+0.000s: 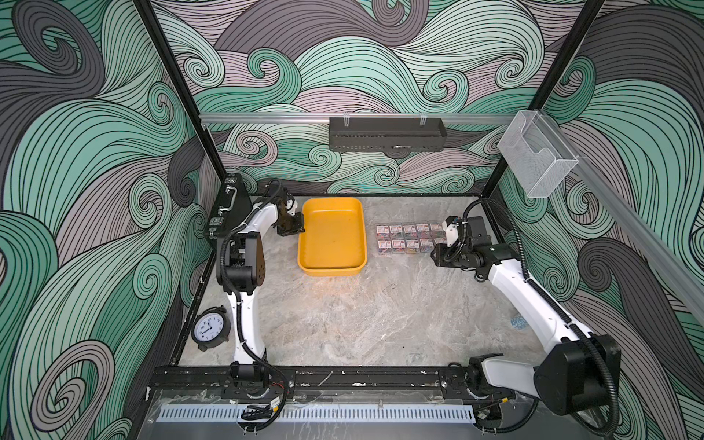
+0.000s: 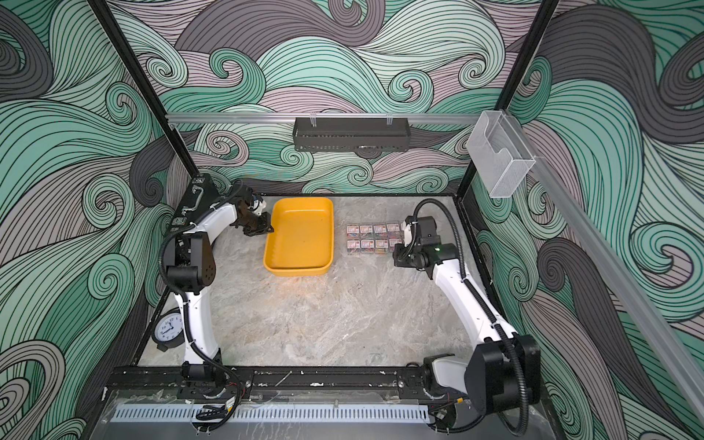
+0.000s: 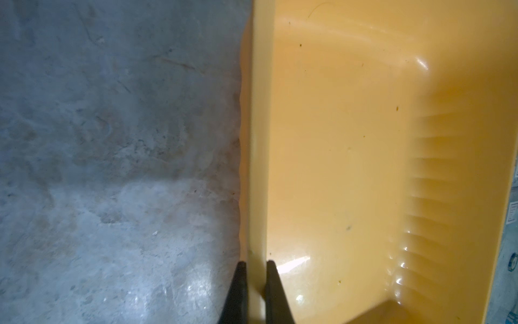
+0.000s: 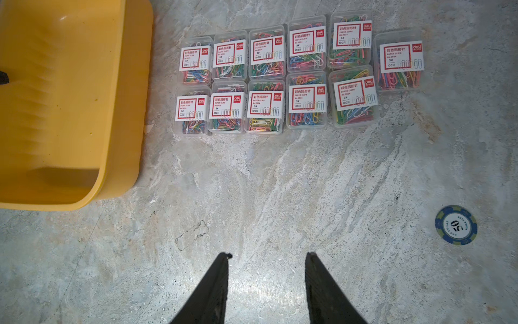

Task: Take the paper clips out of the storage box
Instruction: Move the storage box to the center of the board.

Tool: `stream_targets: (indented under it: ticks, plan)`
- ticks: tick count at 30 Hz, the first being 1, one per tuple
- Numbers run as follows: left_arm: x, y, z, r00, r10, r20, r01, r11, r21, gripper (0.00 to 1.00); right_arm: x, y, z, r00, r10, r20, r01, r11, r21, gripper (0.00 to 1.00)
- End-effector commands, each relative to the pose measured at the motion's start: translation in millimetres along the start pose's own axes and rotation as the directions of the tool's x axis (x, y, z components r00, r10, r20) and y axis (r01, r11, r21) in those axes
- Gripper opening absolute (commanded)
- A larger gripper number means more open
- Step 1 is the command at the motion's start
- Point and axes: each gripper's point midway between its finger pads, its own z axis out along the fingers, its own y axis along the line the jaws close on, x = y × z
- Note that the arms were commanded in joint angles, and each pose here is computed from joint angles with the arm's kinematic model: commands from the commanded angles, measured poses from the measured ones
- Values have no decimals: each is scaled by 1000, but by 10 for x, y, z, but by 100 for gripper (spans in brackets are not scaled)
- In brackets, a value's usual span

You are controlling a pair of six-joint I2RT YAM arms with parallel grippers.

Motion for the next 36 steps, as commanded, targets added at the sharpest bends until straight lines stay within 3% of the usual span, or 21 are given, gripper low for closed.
stream_targets:
  ticks: [1,11,15,24,36]
  plan:
    - [-13,-95,66,1000,-5,-17,5,999,32,0,-84,42,-35,1000,-15,19,15,1000,0,46]
    - [-79,-94,56,1000,-16,-9,16,1000,14,0,-91,104,16,999,-53,-3,53,999,10,46]
    - [-128,-111,-26,1000,-20,12,20,1000,6,9,-80,110,31,998,-55,-7,55,998,16,46]
    - [-252,-119,-291,997,-10,72,13,999,-44,46,-71,78,19,998,-57,-3,57,998,37,50]
    - [-221,-220,-992,977,67,201,-41,990,-131,58,-82,85,-34,998,-59,21,58,998,34,65]
